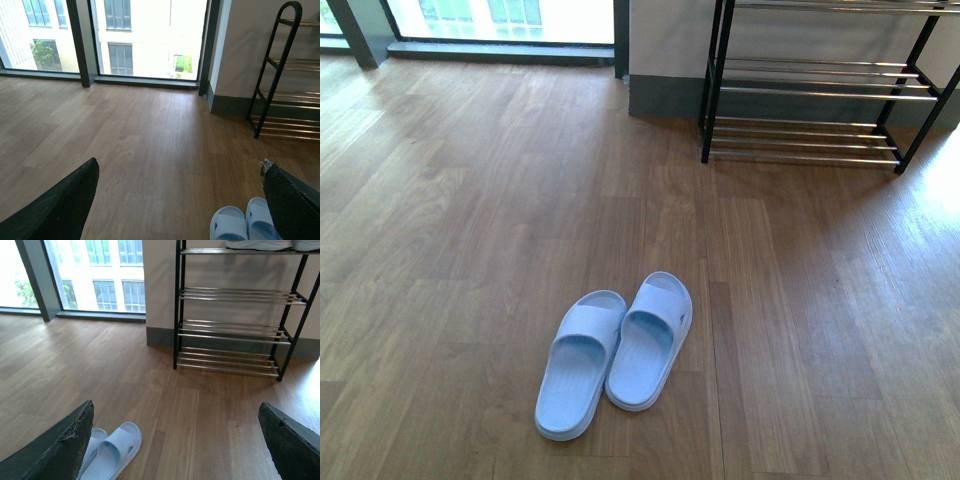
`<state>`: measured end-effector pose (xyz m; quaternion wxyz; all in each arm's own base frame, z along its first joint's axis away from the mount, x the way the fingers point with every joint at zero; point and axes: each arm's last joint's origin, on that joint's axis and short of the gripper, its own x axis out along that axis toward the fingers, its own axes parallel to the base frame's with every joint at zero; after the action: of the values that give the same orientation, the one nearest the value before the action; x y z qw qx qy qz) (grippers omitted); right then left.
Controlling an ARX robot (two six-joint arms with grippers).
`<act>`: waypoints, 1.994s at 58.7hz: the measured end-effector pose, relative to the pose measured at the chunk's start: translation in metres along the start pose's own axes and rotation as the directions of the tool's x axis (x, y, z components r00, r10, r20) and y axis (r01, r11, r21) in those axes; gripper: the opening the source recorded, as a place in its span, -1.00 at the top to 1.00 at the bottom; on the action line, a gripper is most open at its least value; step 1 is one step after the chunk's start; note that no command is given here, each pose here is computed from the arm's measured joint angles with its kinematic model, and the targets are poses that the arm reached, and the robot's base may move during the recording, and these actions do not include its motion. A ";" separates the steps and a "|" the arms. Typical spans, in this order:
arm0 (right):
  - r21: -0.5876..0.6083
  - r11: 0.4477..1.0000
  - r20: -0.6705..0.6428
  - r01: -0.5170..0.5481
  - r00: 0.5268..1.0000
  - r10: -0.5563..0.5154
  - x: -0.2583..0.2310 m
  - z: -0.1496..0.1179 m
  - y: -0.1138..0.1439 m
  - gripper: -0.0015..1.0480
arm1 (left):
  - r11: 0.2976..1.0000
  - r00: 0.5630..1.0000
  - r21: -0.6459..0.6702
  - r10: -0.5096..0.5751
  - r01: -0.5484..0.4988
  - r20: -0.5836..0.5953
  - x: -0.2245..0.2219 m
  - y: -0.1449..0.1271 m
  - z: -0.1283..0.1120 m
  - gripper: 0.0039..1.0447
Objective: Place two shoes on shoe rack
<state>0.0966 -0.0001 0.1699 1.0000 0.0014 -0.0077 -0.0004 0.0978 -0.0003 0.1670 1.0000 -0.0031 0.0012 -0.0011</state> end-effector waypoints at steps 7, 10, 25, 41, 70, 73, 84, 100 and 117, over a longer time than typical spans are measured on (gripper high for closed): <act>0.000 1.000 0.000 0.000 1.000 0.000 0.000 0.000 0.000 -0.82 | 1.000 1.000 0.000 0.000 0.000 0.000 0.000 0.000 0.000 -0.83; 0.000 1.000 0.000 0.000 1.000 0.000 0.000 0.000 0.000 -0.82 | 1.000 1.000 0.000 0.000 0.000 0.000 0.000 0.000 0.000 -0.83; 0.073 0.962 -0.059 0.263 0.964 -0.259 0.007 -0.001 0.002 -0.82 | 1.000 1.000 0.000 0.000 0.000 0.000 0.000 0.000 0.000 -0.83; 0.070 0.964 -0.215 0.256 0.948 -0.236 0.070 0.007 0.005 -0.82 | 1.000 1.000 0.000 0.000 0.000 0.000 0.000 0.000 0.000 -0.83; -0.075 0.995 -0.654 0.066 0.750 -0.099 0.247 -0.092 0.034 -0.82 | 1.000 1.000 0.000 0.000 0.000 0.000 0.000 0.000 0.000 -0.83; -0.101 0.995 -0.687 0.027 0.722 -0.089 0.260 -0.109 0.037 -0.82 | 1.000 1.000 0.000 0.000 0.000 0.000 0.000 0.000 0.000 -0.83; -0.124 0.984 -0.783 -0.129 0.622 -0.017 0.290 -0.167 0.059 -0.82 | 1.000 1.000 0.000 0.000 0.000 0.000 0.000 0.000 0.000 -0.83; -0.129 0.974 -0.856 -0.188 0.516 -0.013 0.337 -0.229 0.072 -0.82 | 1.000 1.000 0.000 0.000 0.000 0.000 0.000 0.000 0.000 -0.83; -0.092 0.970 -0.874 -0.224 0.485 0.029 0.358 -0.272 0.086 -0.82 | 1.000 1.000 0.000 0.000 0.000 0.000 0.000 0.000 0.000 -0.83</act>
<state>0.4586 0.0869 -0.0963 0.8603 -0.0962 0.4952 0.0735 0.0978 -0.0003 0.1670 1.0000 -0.0033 0.0012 -0.0013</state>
